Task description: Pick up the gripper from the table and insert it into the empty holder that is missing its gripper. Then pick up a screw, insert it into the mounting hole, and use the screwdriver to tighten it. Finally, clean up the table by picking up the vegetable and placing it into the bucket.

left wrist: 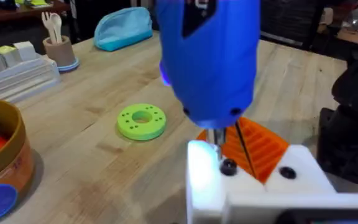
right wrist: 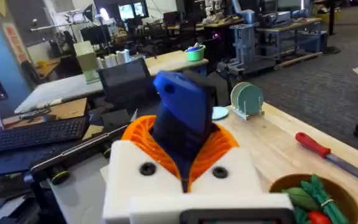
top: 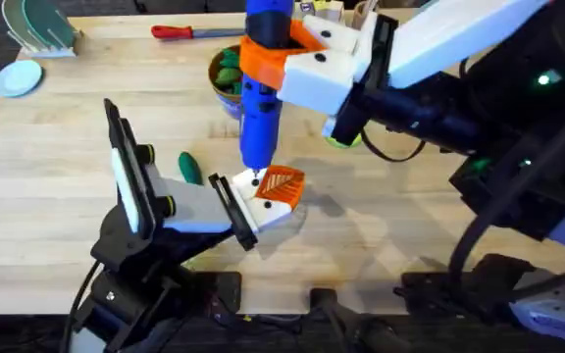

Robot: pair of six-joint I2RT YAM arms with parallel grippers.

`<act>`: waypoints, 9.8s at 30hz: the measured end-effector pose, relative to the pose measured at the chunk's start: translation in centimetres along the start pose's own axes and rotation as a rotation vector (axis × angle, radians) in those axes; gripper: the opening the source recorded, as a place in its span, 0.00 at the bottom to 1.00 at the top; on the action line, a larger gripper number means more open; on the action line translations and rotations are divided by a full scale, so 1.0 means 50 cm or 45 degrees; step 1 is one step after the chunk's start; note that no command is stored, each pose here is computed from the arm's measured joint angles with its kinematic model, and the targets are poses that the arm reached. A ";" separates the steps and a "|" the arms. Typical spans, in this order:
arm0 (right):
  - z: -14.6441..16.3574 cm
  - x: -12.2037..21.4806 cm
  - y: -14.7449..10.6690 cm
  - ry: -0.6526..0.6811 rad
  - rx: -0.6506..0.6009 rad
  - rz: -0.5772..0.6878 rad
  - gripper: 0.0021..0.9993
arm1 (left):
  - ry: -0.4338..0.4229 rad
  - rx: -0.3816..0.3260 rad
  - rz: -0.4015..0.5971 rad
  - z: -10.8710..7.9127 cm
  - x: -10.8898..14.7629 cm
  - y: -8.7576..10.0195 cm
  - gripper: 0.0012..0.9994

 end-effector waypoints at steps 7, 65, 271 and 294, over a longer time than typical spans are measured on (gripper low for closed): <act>0.005 0.000 0.004 0.023 -0.010 -0.011 0.02 | 0.000 0.000 0.000 0.000 0.000 0.000 0.00; 0.010 0.004 0.002 0.042 0.009 0.005 0.02 | 0.000 0.000 0.000 0.000 0.000 0.000 0.00; -0.298 0.330 -0.219 -1.060 0.630 1.412 0.99 | 1.865 1.351 0.633 0.289 0.214 -0.025 0.99; -0.288 0.343 -0.235 -1.029 0.608 1.481 0.99 | 1.810 1.489 0.803 0.370 0.183 -0.092 0.03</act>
Point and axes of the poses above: each hand's point on the last joint's axis, 136 mm out from that joint toward the fingers, its own x axis back along the fingers, its own z axis along the line the jaws close on, y = z × x, the point moved 4 cm from there along x, back along the fingers, and after that the axes turned 11 degrees about x, right-handed, at the moved point
